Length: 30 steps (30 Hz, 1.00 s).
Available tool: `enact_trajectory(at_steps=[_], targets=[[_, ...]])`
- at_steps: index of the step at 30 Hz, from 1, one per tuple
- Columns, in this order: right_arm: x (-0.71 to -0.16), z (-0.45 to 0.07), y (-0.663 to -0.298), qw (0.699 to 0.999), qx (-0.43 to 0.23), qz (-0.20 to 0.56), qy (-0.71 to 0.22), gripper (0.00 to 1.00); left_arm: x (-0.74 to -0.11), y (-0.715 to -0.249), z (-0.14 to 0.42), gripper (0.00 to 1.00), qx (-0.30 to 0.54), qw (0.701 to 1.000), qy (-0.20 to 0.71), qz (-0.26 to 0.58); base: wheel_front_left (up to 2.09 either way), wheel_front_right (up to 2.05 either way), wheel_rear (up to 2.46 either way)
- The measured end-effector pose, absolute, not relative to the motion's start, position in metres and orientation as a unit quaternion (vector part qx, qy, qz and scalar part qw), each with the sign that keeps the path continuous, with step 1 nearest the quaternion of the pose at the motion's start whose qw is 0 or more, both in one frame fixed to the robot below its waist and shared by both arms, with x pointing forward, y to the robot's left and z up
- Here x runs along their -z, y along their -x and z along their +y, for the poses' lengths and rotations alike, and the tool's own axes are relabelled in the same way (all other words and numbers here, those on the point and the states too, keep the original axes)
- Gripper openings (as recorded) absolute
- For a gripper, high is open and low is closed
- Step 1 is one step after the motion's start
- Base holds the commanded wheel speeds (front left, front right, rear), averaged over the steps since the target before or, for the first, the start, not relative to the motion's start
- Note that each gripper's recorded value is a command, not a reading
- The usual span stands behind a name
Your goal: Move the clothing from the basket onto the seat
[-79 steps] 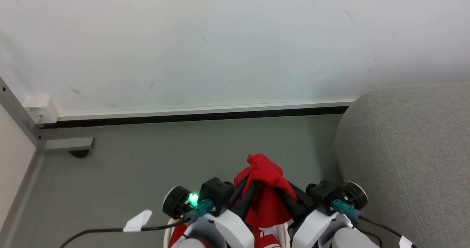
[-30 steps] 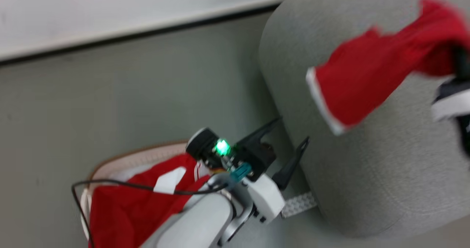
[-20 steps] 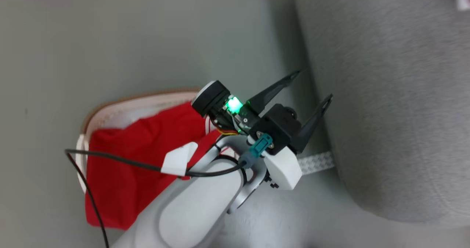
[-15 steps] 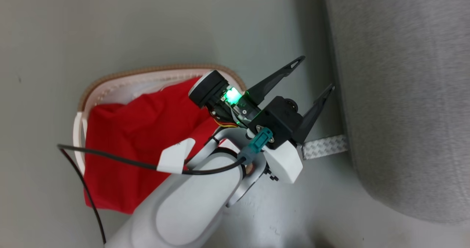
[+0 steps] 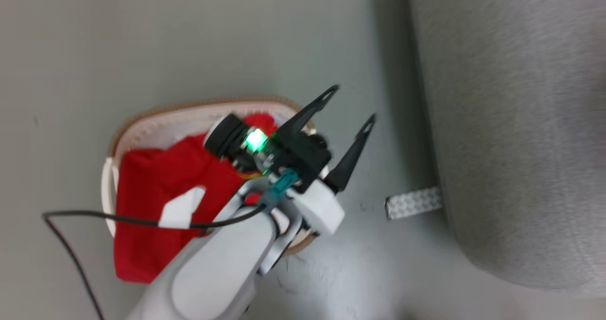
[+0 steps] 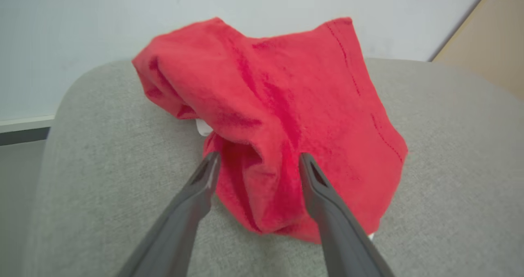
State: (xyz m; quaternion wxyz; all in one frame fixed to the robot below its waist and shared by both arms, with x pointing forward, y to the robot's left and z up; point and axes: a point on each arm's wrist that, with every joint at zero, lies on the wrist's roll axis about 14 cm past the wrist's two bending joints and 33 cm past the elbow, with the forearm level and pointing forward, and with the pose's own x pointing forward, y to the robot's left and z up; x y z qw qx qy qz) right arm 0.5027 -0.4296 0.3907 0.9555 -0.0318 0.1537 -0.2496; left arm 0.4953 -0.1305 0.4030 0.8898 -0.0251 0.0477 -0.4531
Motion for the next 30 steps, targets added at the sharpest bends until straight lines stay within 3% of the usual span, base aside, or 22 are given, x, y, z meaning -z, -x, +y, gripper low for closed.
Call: enact_trajectory(at_steps=[16,30], targets=[[-0.498,-0.352,-0.412,0.988,0.152,0.007,0.018,1.0,-0.471,-0.442,-0.048,1.0,0.307,0.951,0.039,0.012,0.0,0.0,0.0],[-0.485,-0.208,-0.387,0.998,0.0,-0.004,-0.068,1.0,-0.485,-0.394,0.091,1.0,0.105,0.994,0.014,0.003,0.0,0.0,0.0]])
